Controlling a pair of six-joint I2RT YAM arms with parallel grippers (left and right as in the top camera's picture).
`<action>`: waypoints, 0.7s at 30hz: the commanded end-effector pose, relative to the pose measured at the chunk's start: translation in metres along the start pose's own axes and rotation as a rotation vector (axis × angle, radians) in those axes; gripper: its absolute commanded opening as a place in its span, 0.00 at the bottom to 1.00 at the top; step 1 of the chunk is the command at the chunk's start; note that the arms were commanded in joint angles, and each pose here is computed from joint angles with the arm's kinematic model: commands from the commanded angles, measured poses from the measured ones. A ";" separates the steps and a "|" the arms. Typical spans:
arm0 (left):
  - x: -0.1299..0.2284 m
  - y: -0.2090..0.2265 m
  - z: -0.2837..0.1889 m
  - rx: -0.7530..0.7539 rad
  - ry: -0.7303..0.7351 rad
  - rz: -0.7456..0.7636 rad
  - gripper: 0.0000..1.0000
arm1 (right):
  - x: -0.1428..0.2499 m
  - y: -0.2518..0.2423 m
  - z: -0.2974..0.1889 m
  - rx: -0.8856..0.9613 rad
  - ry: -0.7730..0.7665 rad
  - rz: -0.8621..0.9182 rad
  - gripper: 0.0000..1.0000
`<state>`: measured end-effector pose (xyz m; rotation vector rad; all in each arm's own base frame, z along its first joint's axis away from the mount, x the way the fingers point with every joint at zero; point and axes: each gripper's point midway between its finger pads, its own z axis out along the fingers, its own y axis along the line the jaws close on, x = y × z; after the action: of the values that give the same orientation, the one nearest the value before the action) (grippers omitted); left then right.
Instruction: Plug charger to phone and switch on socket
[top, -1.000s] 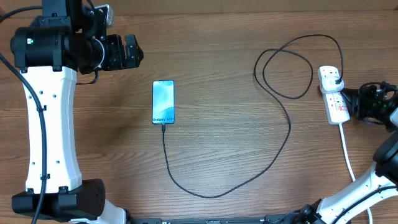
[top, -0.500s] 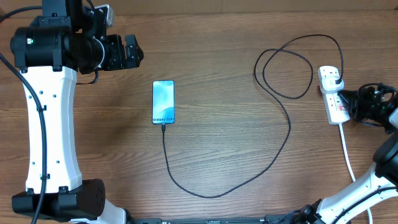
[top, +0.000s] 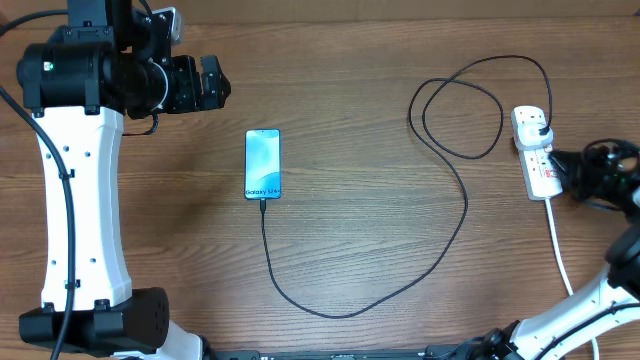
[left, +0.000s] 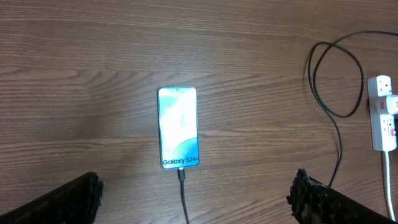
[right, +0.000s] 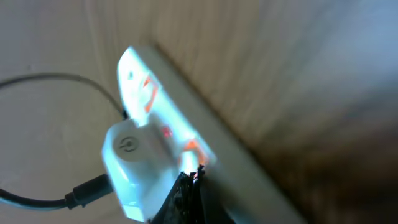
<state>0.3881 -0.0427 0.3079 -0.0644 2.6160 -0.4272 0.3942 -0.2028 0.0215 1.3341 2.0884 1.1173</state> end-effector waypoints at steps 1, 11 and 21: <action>-0.002 -0.002 -0.006 0.003 -0.019 -0.001 1.00 | -0.017 0.011 -0.046 -0.019 -0.102 -0.003 0.04; -0.002 -0.002 -0.006 0.003 -0.019 -0.001 1.00 | -0.003 0.098 -0.110 -0.091 -0.228 -0.189 0.04; -0.002 -0.002 -0.006 0.003 -0.019 -0.001 1.00 | 0.094 0.201 -0.127 -0.132 -0.211 -0.517 0.04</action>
<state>0.3882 -0.0427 0.3080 -0.0643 2.6156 -0.4272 0.3751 -0.1549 0.2366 0.8759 1.9877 0.9002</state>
